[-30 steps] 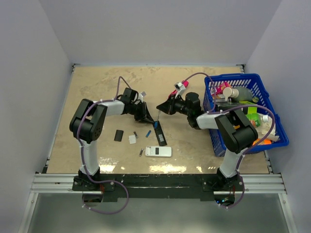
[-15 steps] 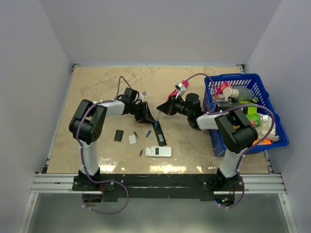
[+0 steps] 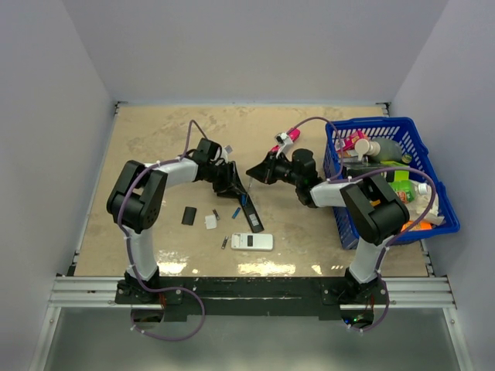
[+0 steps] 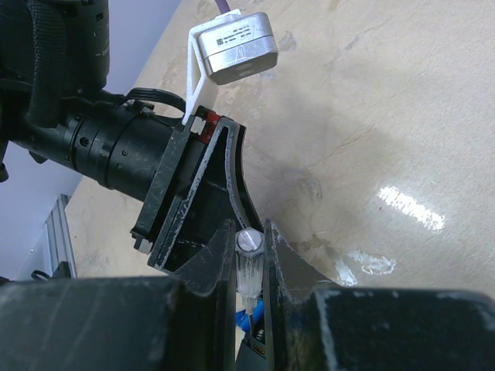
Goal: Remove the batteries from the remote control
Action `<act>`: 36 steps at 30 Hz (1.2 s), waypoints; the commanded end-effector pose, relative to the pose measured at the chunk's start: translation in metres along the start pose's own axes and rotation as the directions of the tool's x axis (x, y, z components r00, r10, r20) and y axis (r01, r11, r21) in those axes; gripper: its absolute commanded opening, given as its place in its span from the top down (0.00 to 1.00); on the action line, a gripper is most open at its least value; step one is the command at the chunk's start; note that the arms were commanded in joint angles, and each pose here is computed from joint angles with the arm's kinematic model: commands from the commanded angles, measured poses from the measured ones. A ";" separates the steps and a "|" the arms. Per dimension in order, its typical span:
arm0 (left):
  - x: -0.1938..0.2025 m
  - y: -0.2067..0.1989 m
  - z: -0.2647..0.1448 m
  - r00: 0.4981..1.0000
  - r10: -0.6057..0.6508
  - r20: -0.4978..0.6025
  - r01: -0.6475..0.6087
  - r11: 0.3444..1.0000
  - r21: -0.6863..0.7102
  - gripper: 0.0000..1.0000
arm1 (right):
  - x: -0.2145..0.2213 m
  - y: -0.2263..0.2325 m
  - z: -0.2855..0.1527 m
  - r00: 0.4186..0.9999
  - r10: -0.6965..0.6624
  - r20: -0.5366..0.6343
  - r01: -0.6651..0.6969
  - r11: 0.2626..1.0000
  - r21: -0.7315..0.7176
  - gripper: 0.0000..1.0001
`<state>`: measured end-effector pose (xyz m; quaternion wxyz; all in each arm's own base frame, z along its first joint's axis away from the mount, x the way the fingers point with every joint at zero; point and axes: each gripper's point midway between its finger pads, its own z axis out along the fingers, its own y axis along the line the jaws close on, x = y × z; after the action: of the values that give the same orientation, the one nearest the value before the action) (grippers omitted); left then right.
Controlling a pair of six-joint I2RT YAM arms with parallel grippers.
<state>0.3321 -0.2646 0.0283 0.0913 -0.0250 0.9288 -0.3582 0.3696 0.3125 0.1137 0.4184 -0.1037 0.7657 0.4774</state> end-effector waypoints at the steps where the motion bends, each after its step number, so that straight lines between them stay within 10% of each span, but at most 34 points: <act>1: -0.004 0.011 -0.005 0.999 0.034 0.016 -0.033 0.996 -0.084 0.52 | -0.027 0.023 0.005 0.997 -0.036 0.064 0.039 0.998 -0.047 1.00; 36: -0.014 0.022 -0.040 0.993 0.099 0.064 -0.082 0.970 -0.229 0.57 | -0.038 0.023 0.010 0.992 -0.048 0.119 0.048 0.999 -0.004 1.00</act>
<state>0.3348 -0.2361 0.0263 0.1133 -0.0081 0.9573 -0.2660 0.3737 0.3156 0.1204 0.4330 -0.0939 0.7665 0.4650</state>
